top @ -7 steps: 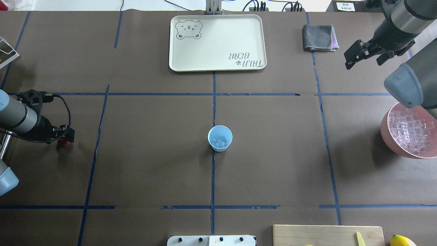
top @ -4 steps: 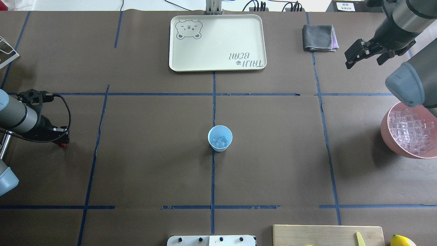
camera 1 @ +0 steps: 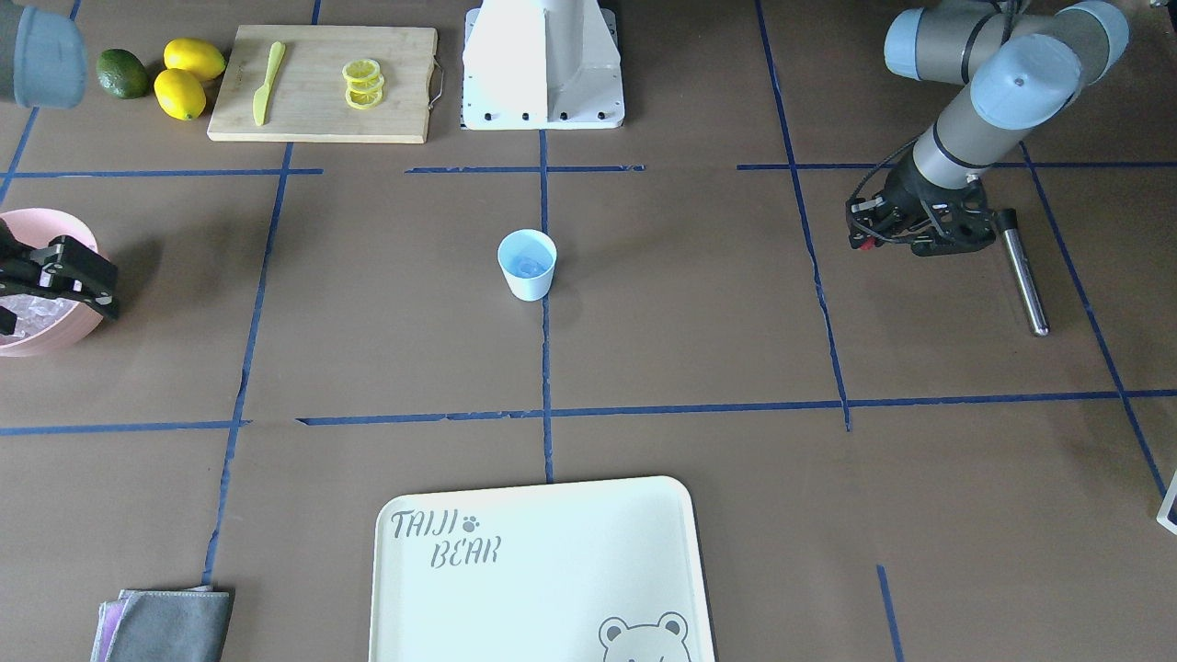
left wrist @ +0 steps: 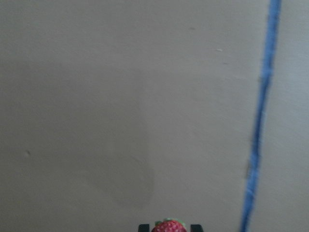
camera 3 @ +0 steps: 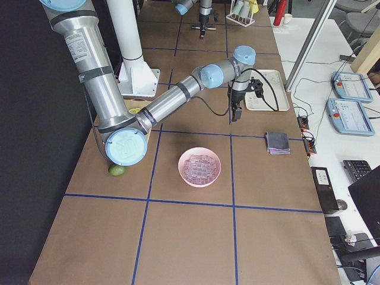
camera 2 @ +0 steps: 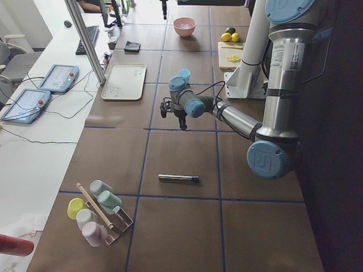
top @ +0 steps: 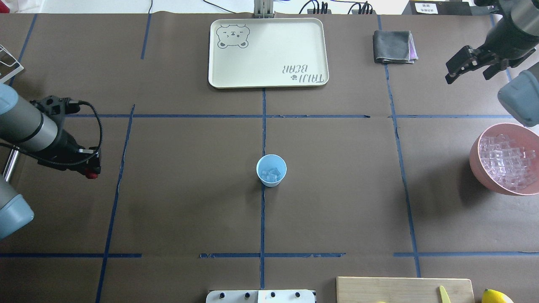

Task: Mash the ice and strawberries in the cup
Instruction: 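Lower the left gripper onto the red strawberry and grasp it, then carry the strawberry with the left gripper over the cup and release it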

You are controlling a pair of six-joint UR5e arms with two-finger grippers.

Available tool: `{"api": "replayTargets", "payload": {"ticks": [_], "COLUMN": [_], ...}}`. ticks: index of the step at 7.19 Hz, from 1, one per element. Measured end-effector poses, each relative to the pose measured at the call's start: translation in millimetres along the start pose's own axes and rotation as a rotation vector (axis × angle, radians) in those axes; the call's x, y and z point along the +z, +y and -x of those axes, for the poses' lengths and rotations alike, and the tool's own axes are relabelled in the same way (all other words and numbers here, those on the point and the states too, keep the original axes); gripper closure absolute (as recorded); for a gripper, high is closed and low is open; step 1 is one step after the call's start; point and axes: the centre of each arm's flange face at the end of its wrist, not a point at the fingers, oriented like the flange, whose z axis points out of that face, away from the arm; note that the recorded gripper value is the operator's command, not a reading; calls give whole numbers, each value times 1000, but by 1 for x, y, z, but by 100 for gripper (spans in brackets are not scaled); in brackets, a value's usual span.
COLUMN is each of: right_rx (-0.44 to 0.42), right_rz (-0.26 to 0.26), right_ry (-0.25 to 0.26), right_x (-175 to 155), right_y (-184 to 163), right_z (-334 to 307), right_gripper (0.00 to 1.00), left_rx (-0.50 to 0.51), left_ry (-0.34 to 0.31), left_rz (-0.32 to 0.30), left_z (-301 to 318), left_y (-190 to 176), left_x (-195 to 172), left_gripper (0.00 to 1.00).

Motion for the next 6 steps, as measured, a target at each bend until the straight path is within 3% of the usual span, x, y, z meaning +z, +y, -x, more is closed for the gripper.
{"api": "replayTargets", "payload": {"ticks": [3, 6], "right_rx": [-52, -47], "right_rz": [28, -30], "right_ry": [13, -55], "right_x": [6, 34], "right_y": [50, 104], "right_z": [-133, -253], "right_gripper": [1, 1], "left_rx": [-72, -151], "left_ry": [15, 63], "left_rz": [19, 51], "left_z": [-154, -295], "left_y": [-9, -10], "left_x": [-59, -67], "left_gripper": [100, 100]}}
